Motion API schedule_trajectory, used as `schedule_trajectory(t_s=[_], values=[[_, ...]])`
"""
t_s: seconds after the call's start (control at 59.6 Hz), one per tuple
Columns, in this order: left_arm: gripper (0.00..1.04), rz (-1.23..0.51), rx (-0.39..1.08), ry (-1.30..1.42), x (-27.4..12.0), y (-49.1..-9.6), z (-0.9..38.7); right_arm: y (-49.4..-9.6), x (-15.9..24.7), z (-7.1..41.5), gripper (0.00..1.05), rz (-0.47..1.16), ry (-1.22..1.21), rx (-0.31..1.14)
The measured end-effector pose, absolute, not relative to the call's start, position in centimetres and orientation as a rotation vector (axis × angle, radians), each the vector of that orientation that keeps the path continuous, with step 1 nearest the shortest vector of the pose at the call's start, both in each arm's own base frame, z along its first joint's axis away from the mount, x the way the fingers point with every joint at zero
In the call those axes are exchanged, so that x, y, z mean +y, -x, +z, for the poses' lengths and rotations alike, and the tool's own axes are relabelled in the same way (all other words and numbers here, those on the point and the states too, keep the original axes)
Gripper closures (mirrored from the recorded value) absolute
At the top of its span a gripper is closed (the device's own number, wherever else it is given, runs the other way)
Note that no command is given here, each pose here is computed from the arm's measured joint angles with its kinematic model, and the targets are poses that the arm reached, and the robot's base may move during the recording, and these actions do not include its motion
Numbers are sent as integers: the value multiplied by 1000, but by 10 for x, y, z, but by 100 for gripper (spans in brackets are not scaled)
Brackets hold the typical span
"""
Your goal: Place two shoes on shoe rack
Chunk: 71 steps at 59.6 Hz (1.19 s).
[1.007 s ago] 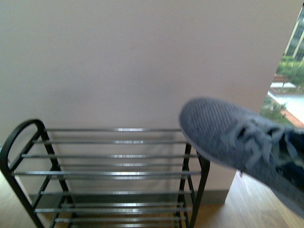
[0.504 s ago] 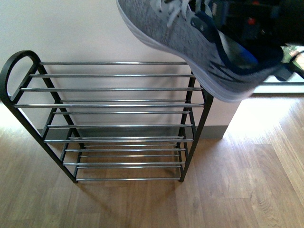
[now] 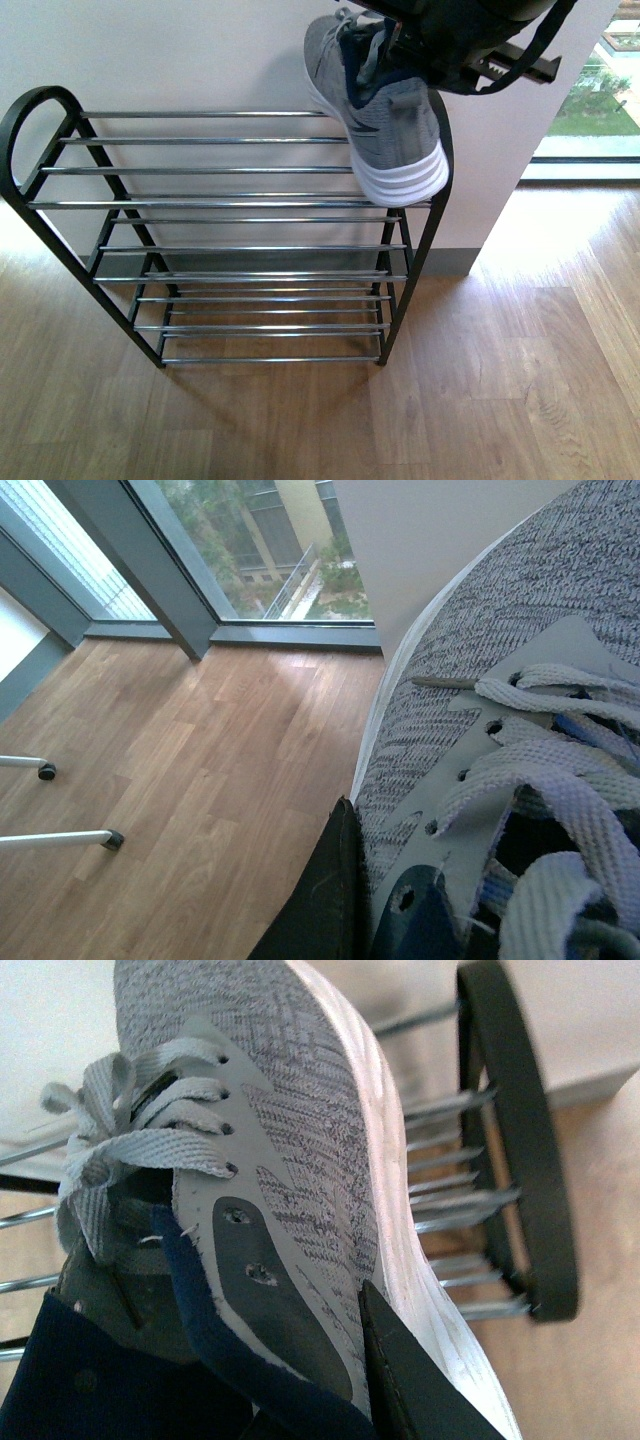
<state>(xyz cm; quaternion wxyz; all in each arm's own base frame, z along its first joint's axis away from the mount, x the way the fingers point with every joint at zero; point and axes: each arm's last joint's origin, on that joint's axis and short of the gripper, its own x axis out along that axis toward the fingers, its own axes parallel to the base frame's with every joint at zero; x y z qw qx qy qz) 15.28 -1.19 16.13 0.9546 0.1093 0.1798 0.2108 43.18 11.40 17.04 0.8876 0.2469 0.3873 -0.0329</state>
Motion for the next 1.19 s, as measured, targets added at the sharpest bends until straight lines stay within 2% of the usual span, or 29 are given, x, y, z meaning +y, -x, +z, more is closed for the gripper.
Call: schedule_trajectory(t_s=[0.101,0.269,0.369,0.554,0.873,1.192], values=[[103,428,365,-222,-12,-153,161,-443,124,167,103,-97,-778,884],[103,429,365,-222,-12,-153,161,-461,133,156,103,-232,-909,873],[103,427,365,-222,-12,-153,161,-482,119,143,103,-326,-935,849],[103,428,365,-222,-12,-153,161,-496,102,121,103,-420,-933,841],[103,428,365,-222,-12,-153,161,-512,64,122,103,-491,-882,780],[103,428,365,-222,-12,-153,161,-494,57,121,103,-492,-890,800]])
